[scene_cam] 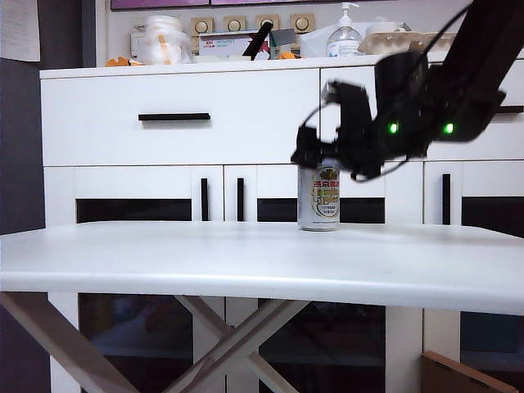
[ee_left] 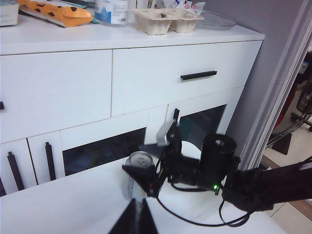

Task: Pick up a can of beer from the white table, open the left drawer, place the beer inside the drawer, and finally close the drawer.

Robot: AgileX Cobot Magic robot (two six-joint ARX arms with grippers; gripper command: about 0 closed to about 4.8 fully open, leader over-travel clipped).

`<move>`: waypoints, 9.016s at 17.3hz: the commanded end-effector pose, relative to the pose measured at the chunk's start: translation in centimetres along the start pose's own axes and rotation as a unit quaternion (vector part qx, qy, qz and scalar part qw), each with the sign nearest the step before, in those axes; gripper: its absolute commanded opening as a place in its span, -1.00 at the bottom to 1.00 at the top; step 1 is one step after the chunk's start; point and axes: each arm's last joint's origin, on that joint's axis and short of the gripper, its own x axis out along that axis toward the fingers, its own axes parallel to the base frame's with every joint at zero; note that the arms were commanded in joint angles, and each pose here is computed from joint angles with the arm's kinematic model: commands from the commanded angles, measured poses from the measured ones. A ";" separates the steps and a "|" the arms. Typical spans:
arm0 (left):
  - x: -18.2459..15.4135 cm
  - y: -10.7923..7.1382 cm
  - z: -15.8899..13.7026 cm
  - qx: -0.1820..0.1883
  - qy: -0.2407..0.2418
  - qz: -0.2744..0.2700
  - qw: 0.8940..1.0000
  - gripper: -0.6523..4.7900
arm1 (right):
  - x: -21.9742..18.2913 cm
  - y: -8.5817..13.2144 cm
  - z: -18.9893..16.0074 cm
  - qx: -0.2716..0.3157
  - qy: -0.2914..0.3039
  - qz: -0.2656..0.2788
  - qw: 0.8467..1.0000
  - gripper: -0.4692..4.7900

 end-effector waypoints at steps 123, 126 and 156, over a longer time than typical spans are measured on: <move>29.3 26.3 -10.1 -0.512 -0.327 0.012 0.794 -0.79 | -19.8 6.6 22.1 0.018 -0.028 0.076 0.997 -0.84; 29.4 26.4 -10.5 -0.505 -0.333 0.001 0.796 -0.79 | -19.8 6.6 22.1 0.018 -0.028 0.076 0.997 -0.84; 30.4 27.0 -11.5 -0.586 -0.253 0.044 0.769 1.00 | -19.8 6.6 22.1 0.018 -0.029 0.074 0.997 -0.84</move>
